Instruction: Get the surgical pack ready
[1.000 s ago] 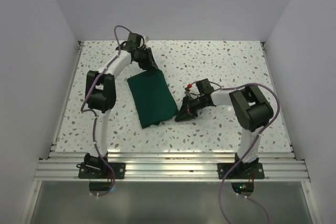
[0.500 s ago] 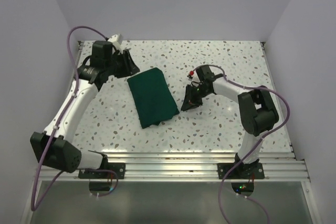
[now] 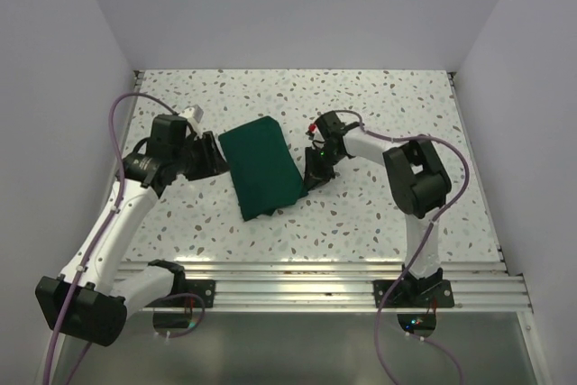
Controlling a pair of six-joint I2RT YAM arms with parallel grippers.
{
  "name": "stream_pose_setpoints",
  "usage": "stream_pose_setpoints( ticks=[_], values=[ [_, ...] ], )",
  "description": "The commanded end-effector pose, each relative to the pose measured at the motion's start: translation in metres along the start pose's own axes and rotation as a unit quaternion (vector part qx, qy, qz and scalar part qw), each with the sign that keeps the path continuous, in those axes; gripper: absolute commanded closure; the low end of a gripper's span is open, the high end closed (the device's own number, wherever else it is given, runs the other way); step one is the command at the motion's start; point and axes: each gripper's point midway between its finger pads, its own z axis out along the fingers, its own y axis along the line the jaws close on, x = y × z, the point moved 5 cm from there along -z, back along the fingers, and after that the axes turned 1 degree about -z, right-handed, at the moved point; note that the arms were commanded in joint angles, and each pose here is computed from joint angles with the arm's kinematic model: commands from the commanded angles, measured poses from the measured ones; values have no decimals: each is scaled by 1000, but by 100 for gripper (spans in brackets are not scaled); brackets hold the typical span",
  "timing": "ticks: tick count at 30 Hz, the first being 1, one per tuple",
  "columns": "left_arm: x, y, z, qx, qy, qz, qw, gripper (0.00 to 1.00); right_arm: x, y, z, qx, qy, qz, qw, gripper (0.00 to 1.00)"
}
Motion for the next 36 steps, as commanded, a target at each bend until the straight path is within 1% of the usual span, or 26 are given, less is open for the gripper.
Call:
stream_pose_setpoints(
  ticks=[1, 4, 5, 7, 9, 10, 11, 12, 14, 15, 17, 18, 19, 21, 22, 23, 24, 25, 26, 29, 31, 33, 34, 36],
  values=[
    [-6, -6, -10, 6, -8, -2, 1000, 49, 5, 34, 6, -24, -8, -24, 999, 82],
    [-7, -8, -10, 8, -7, -4, 1000, 49, 14, 70, 13, -51, -5, -43, 998, 82],
    [-8, -9, -10, 10, -7, -7, 1000, 49, 15, 87, 15, -78, -6, -46, 996, 82],
    [-8, -14, -9, 28, -8, -11, 1000, 48, 11, 101, 10, -94, -15, -51, 994, 82],
    [-11, -21, -11, 56, -20, -5, 998, 48, 4, 95, 4, -66, -25, -58, 996, 82],
    [-11, -21, -11, 59, -21, -6, 998, 46, 3, 89, -3, -49, -24, -64, 996, 81],
    [-11, -22, -11, 63, -21, -6, 998, 45, 0, 80, -6, -20, -35, -63, 997, 80],
    [-11, -23, -11, 69, -20, -5, 997, 44, -1, 76, -17, -8, -46, -64, 997, 79],
    [-5, -24, -6, 77, -7, -10, 997, 43, 5, 52, -26, 23, -45, -46, 998, 74],
    [0, -24, -3, 88, 2, -14, 996, 43, 14, 42, -35, 40, -51, -42, 997, 68],
    [6, -24, 2, 100, 9, -27, 995, 42, 22, 27, -47, 52, -50, -37, 997, 63],
    [6, -27, 1, 116, 2, -28, 993, 41, 28, 21, -50, 61, -48, -37, 996, 59],
    [16, -25, 7, 117, 12, -38, 992, 41, 40, 15, -57, 65, -43, -44, 996, 47],
    [19, -27, 8, 128, 3, -40, 991, 39, 51, 10, -64, 75, -47, -43, 995, 35],
    [28, -25, 13, 126, 14, -45, 991, 37, 61, 4, -65, 76, -48, -41, 995, 21],
    [31, -25, 15, 128, 17, -47, 991, 37, 65, 8, -76, 64, -70, -40, 995, 10],
    [33, -25, 17, 131, 16, -45, 990, 5, 68, 8, -80, 58, -81, -38, 994, 1],
    [39, -26, 20, 132, 26, -43, 990, 0, 74, 3, -79, 61, -84, -31, 994, 1],
    [41, -27, 22, 135, 29, -40, 990, 0, 77, 5, -85, 55, -95, -34, 993, 1],
    [49, -37, 26, 139, 32, -12, 990, 0, 83, 3, -91, 55, -102, -32, 993, 1],
    [56, -43, 31, 145, 48, -7, 988, 0, 84, 3, -94, 49, -108, -29, 992, 1],
    [60, -48, 33, 161, 55, -7, 985, 0, 91, 6, -97, 15, -115, -28, 993, 1],
    [62, -52, 33, 169, 58, -11, 984, 0, 85, 8, -100, -11, -133, -17, 991, 1],
    [63, -56, 30, 191, 47, -14, 980, 0, 91, 13, -105, -56, -144, -13, 988, 1]
  ],
)
